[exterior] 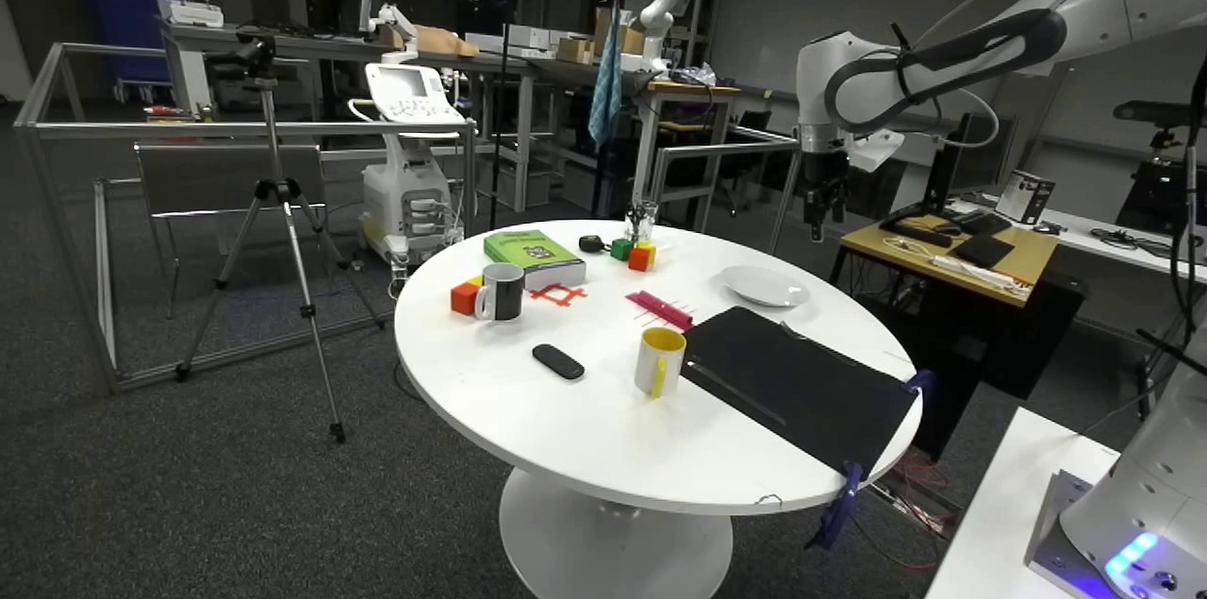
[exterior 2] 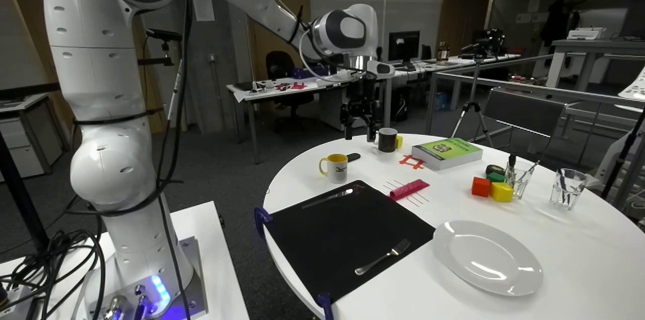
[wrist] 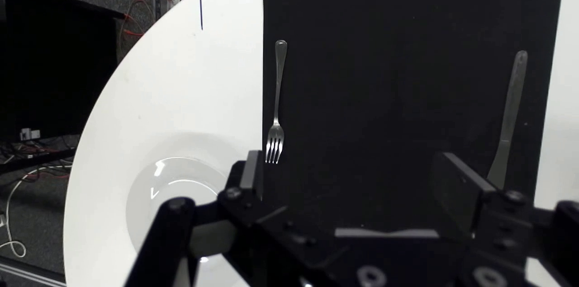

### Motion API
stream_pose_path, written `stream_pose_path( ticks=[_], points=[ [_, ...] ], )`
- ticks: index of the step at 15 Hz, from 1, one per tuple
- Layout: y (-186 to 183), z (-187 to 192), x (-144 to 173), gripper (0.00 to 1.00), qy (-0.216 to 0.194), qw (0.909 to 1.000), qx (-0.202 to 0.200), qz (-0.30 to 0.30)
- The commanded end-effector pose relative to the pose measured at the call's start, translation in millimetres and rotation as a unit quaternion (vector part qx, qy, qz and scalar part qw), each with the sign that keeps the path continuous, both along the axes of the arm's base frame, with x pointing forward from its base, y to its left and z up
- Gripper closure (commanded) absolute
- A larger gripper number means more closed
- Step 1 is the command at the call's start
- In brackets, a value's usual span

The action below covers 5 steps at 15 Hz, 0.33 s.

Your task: Move the plate on the black placemat onto the plate on the right side of the table

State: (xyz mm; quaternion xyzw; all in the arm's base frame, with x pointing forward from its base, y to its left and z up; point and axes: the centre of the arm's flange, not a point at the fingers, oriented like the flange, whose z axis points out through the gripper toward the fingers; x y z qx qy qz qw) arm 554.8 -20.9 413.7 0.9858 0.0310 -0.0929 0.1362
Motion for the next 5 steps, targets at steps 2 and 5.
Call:
stream_pose_path(
  ticks=[2, 5],
  points=[
    [-0.1, -2.8, -2.4, 0.0, 0.003, 1.0, 0.0, -0.002],
    [-0.1, -3.3, -2.6, 0.0, 0.004, 1.0, 0.0, -0.002]
  ],
)
